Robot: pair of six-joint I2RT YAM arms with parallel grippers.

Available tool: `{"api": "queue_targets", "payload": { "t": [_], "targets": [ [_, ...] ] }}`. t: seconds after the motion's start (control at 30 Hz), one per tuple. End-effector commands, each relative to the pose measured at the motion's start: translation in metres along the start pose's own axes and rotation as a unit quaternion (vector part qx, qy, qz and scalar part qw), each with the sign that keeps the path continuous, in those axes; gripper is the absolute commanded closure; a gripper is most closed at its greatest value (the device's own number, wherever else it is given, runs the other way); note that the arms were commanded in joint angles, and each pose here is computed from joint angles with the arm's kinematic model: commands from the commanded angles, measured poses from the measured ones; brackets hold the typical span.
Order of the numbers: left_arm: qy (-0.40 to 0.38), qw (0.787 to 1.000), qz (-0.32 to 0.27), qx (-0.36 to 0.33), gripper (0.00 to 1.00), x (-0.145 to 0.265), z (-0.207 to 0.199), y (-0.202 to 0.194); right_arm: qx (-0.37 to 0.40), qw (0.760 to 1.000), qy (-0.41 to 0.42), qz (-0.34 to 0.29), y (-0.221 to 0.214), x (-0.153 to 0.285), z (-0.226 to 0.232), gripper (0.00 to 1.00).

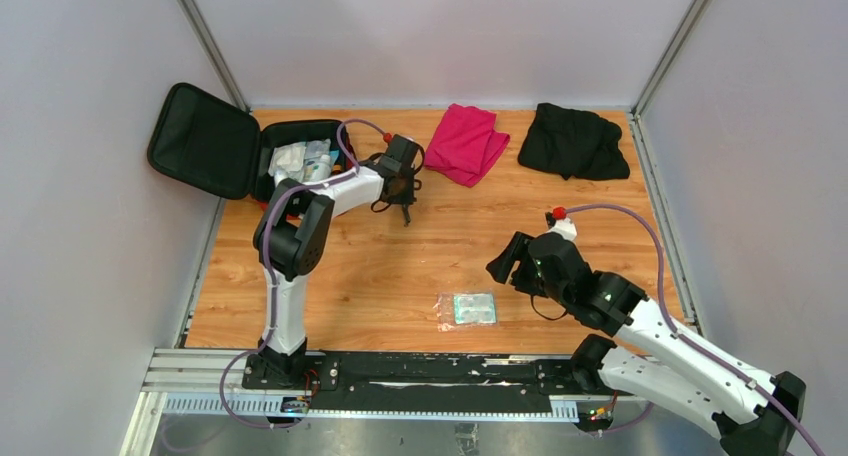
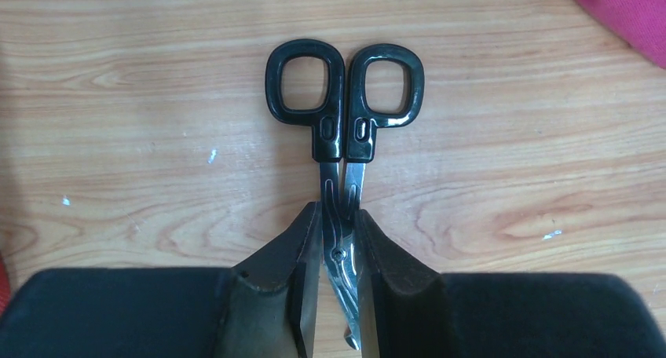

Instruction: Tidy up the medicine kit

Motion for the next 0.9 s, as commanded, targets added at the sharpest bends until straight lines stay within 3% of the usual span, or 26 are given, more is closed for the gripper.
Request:
{"api": "queue_targets", "payload": {
  "t": [0.0,0.23,0.63,0.87],
  "targets": [
    [0.025,0.993,0.110,-0.027,0.77,-0.010,0.005,-0.058,-0.030,0.998,-0.045,-0.016,-0.004,-0.005,-0.014,0.32],
    [0.006,0.993,0.113,-0.027,0.78,0.012,-0.005,-0.088,-0.024,0.997,-0.074,-0.008,-0.018,-0.013,-0.033,0.30],
    [-0.046,0.990,0.125,-0.039,0.77,0.054,-0.030,-0.144,-0.028,0.998,-0.054,0.015,-0.018,-0.006,-0.026,0.30],
    [-0.095,0.989,0.116,-0.011,0.71,0.075,-0.042,-0.158,0.013,0.998,-0.058,0.005,-0.022,-0.017,-0.034,0.25]
  ]
}}
Point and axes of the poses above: each gripper's point midway between its finger pads, its own x axis back along the fingers, its own z axis along the line the jaws close on, y = z × x, the point moved 9 cm from there along x, back along the fingers, and after that the axes turned 3 degrees about x, right-handed, at the moved point
